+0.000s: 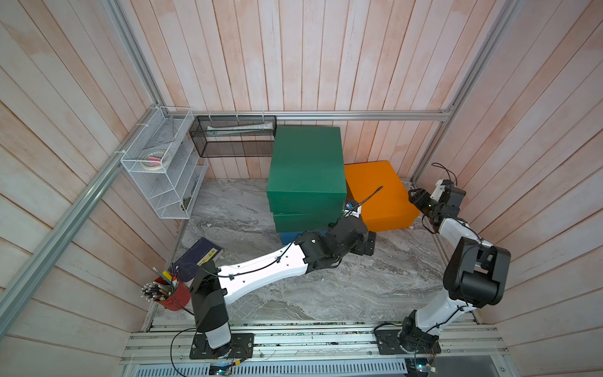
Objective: Stack the shoeboxes
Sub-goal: Adjust the shoeboxes at the center of the board, then move the shoebox to the center of the board.
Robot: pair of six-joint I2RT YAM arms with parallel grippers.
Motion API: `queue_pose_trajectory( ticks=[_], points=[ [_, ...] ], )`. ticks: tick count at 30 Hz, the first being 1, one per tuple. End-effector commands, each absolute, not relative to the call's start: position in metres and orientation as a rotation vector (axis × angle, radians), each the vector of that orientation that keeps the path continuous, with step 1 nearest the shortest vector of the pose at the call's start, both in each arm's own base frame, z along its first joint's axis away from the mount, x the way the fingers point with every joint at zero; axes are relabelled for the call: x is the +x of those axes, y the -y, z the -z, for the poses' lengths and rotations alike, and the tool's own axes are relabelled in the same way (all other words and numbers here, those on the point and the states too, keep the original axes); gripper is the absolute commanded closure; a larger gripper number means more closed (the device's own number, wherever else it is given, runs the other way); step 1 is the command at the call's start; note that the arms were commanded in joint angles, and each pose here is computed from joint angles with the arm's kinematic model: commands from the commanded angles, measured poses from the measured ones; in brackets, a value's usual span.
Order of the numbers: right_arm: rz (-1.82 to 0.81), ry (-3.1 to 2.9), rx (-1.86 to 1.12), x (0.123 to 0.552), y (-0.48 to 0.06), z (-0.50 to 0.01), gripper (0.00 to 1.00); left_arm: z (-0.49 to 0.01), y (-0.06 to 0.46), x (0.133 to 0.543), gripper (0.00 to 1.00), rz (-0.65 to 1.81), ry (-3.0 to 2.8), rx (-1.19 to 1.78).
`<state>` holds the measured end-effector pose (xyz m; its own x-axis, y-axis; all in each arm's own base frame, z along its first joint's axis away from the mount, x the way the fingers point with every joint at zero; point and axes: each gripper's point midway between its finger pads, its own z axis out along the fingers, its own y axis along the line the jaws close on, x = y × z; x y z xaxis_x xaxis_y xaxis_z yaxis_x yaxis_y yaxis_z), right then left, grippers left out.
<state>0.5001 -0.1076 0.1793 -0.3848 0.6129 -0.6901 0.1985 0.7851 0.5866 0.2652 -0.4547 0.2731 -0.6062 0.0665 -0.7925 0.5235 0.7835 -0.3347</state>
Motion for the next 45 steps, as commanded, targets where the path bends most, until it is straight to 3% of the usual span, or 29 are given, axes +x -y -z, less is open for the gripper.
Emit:
queue_pose_trajectory(
  ticks=[1,13,20,29,30,45],
  points=[
    [-0.548,-1.959,0.596,0.506,0.107,-0.171,0.3,-0.272,0.479,0.264,0.0,0.75,-2.134,0.513],
    [-0.562,-1.954,0.609,0.501,0.103,-0.165,0.31,-0.215,0.55,0.3,0.0,0.786,-2.242,0.562],
    [-0.552,-1.955,0.604,0.503,0.105,-0.165,0.31,-0.171,0.537,0.357,0.0,0.96,-2.39,0.288],
    [-0.559,-1.96,0.614,0.509,0.107,-0.157,0.32,-0.162,0.539,0.386,0.0,0.832,-2.364,0.228],
    [-0.561,-1.961,0.613,0.51,0.106,-0.156,0.32,-0.157,0.526,0.406,0.0,0.806,-2.368,0.181],
    [-0.619,-1.983,0.609,0.494,0.079,-0.139,0.44,-0.117,0.52,0.426,0.0,0.798,-2.423,0.135]
  ],
)
